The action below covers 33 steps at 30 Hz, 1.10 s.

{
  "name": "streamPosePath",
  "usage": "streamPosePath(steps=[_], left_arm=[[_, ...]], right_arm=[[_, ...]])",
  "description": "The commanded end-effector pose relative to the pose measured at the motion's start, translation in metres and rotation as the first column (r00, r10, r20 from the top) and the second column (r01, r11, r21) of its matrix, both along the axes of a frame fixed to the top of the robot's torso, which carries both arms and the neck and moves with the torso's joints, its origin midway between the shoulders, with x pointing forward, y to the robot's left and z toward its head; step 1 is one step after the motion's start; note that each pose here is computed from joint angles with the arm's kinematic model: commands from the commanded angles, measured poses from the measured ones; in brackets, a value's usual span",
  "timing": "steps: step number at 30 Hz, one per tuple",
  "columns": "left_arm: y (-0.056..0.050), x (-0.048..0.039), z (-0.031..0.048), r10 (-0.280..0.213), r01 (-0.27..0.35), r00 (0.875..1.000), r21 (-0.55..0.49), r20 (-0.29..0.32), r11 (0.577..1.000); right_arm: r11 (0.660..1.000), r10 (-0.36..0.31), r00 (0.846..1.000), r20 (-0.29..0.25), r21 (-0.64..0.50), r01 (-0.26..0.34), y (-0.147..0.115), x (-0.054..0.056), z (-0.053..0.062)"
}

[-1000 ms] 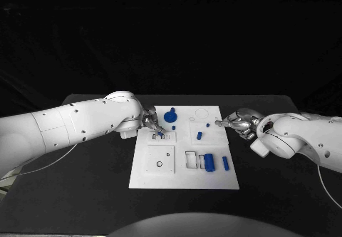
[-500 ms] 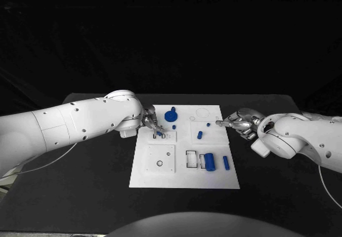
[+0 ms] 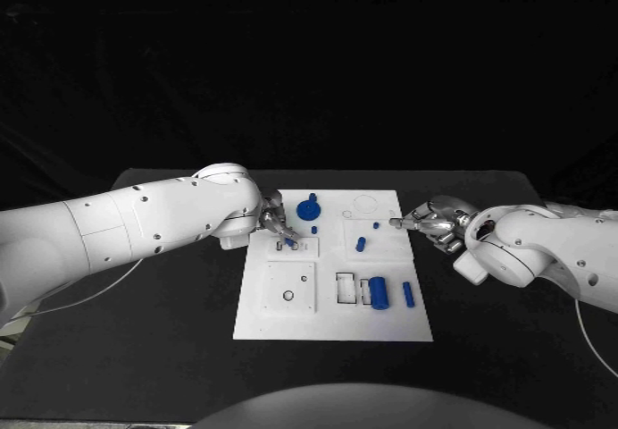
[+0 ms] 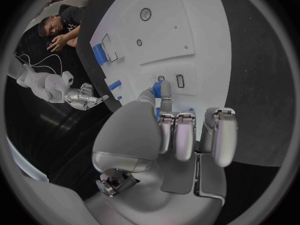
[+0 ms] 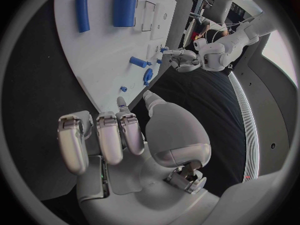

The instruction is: Assemble the parts on the task board

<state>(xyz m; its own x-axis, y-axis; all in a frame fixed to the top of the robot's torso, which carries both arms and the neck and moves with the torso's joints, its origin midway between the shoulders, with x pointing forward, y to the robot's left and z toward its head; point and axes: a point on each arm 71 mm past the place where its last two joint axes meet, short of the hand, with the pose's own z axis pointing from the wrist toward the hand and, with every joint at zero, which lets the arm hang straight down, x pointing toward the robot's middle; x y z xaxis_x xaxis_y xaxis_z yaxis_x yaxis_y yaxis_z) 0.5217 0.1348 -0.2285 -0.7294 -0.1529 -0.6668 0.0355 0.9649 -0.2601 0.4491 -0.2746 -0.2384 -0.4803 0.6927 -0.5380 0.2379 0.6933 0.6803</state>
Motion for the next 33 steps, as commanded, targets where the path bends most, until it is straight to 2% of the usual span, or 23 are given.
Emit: streamPosePath(steps=[1, 33], left_arm=[[-0.0041, 0.0004, -0.0006, -0.008, 0.008, 1.0, -0.006, 0.009, 1.0], [-0.0064, 0.0015, -0.0077, -0.033, 0.033, 0.999, 0.015, -0.016, 0.999]], right_arm=[[1.0, 0.011, 1.0, -0.003, 0.0, -0.011, 0.001, -0.0006, -0.0007], [1.0, 0.014, 1.0, -0.006, 0.001, -0.014, 0.0016, -0.0018, -0.0007]])
